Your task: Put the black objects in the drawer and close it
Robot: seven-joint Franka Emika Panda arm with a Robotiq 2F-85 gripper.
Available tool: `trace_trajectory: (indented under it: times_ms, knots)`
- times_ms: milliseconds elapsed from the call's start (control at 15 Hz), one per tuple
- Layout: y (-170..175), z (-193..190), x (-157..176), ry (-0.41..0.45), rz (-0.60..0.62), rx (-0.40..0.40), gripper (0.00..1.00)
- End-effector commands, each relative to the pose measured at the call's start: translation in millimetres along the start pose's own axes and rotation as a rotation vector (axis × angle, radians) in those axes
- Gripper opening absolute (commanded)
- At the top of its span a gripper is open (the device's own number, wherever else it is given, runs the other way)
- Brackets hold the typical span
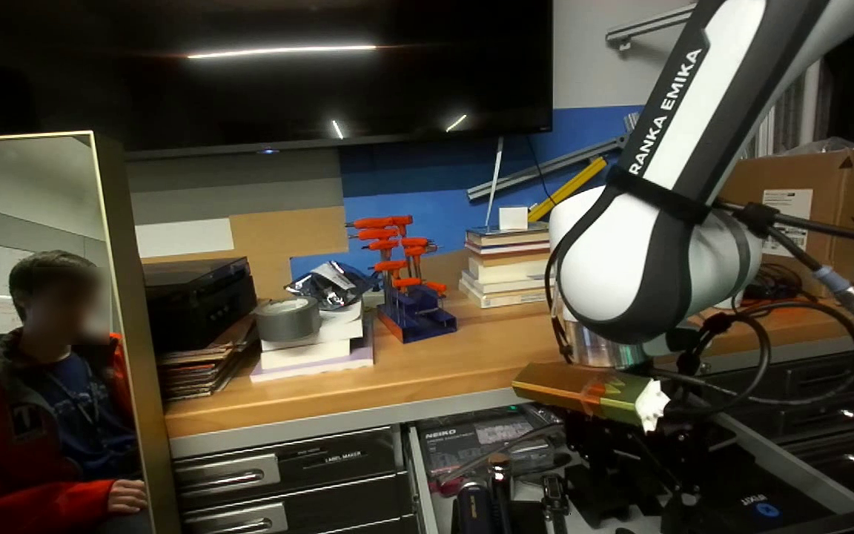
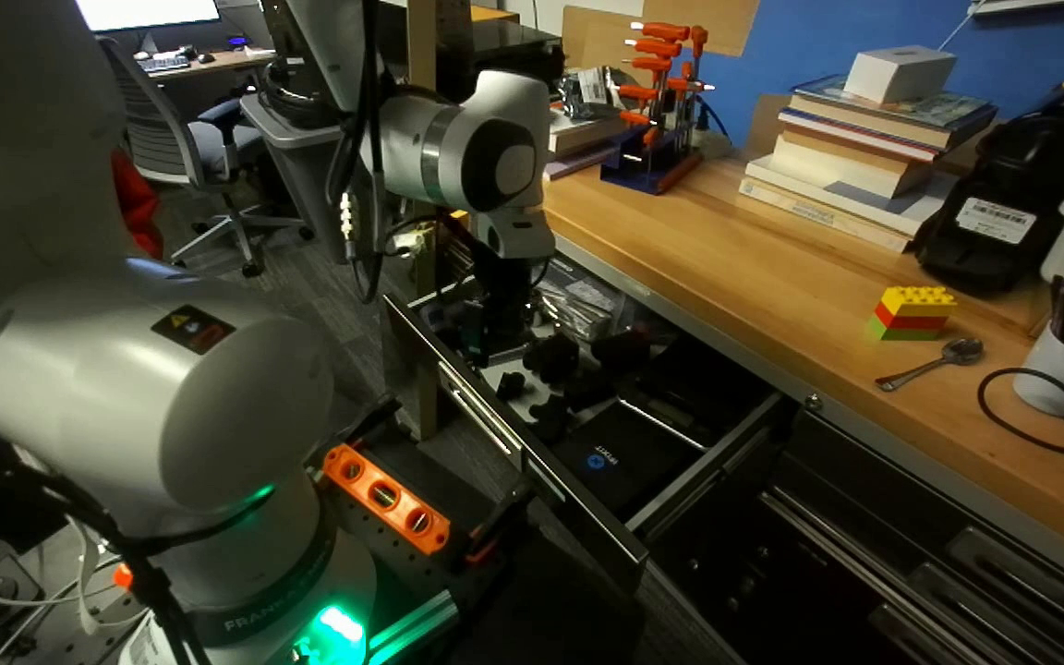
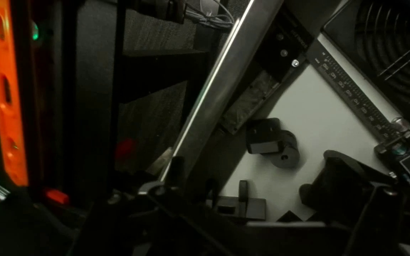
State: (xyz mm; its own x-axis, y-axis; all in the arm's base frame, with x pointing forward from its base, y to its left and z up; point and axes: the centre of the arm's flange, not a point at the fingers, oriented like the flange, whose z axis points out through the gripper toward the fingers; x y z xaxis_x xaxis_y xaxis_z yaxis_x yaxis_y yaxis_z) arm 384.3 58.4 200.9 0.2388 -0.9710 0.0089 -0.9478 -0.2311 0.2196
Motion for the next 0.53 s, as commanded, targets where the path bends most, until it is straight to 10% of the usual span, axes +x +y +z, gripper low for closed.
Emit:
trace_trajectory:
  times_ms: [0, 467]
  knots:
    - [20.7, -5.7, -12.0, 0.004, 0.135, -0.049, 1.00]
    - [41.2, 30.7, -3.3, -0.069, 0.230, -0.031, 1.00]
